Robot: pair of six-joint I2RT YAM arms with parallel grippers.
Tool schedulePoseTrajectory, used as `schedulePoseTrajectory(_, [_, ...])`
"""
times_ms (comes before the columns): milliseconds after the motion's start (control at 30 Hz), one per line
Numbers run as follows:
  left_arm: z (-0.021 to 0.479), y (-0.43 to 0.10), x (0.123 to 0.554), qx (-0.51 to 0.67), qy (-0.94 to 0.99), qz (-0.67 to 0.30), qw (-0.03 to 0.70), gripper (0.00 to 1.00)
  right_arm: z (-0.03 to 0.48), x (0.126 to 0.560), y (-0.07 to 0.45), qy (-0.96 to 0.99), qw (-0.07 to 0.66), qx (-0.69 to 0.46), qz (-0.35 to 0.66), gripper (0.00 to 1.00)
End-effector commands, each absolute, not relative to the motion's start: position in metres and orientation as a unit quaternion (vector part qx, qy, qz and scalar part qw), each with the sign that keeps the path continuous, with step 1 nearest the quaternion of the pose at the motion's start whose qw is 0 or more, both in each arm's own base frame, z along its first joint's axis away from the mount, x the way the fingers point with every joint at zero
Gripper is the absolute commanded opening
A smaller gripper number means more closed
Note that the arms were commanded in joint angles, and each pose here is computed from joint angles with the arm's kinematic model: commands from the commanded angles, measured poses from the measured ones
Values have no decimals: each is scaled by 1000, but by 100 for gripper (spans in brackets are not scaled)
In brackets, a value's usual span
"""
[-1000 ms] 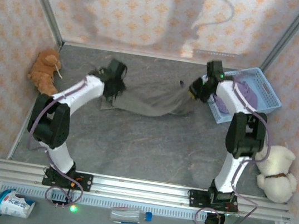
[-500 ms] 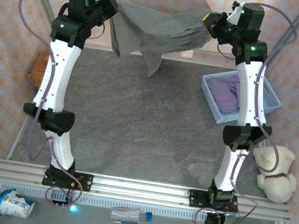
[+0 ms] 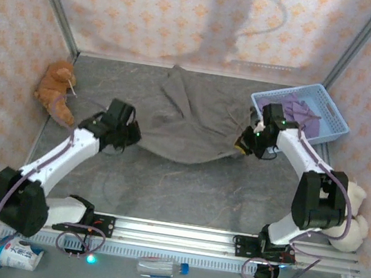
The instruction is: Fold and stack the mixed laundry pile
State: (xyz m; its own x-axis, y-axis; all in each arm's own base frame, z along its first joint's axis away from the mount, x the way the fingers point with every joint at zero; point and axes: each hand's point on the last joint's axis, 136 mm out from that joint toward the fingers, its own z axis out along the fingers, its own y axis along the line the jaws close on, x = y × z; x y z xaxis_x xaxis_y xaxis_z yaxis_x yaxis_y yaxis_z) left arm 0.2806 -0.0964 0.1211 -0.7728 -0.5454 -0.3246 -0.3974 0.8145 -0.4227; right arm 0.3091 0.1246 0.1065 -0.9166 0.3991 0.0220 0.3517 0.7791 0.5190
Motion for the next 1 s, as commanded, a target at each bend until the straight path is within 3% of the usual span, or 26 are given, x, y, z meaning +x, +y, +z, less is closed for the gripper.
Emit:
schedulePoseTrajectory(0, [137,-82,279,-304,895,-171,278,0,107,300,107,952,78,190,225,3])
schedulePoseTrajectory(33, [135,-79,276,-304,897,-163,277,9,102,299,103,955,76,190,213,8])
schedulePoseTrajectory(100, [128,-71,271,-305,906,-132,264,76,95,299,98,959,69,194,195,39])
schedulePoseTrajectory(133, [127,-69,271,-305,909,-119,259,98,94,299,96,960,65,198,186,50])
schedulePoseTrajectory(167, [128,-67,273,-300,912,-107,257,100,94,298,91,962,66,202,173,56])
schedulePoseTrajectory(300, [143,-74,309,-277,912,-99,285,100,111,304,66,963,114,217,113,65])
schedulePoseTrajectory(500, [151,-109,402,-233,912,-120,316,90,144,340,55,953,191,217,91,60])
schedulePoseTrajectory(733, [99,-133,483,-190,944,-63,262,90,164,380,61,937,238,230,111,59])
schedulePoseTrajectory(800, [79,-139,494,-186,950,-57,242,83,162,391,71,935,243,222,131,58])
schedulePoseTrajectory(900, [56,-140,505,-193,954,-43,226,59,144,399,91,941,215,207,158,55])
schedulePoseTrajectory(967, [47,-134,510,-200,953,-29,226,51,129,397,103,946,195,201,161,53])
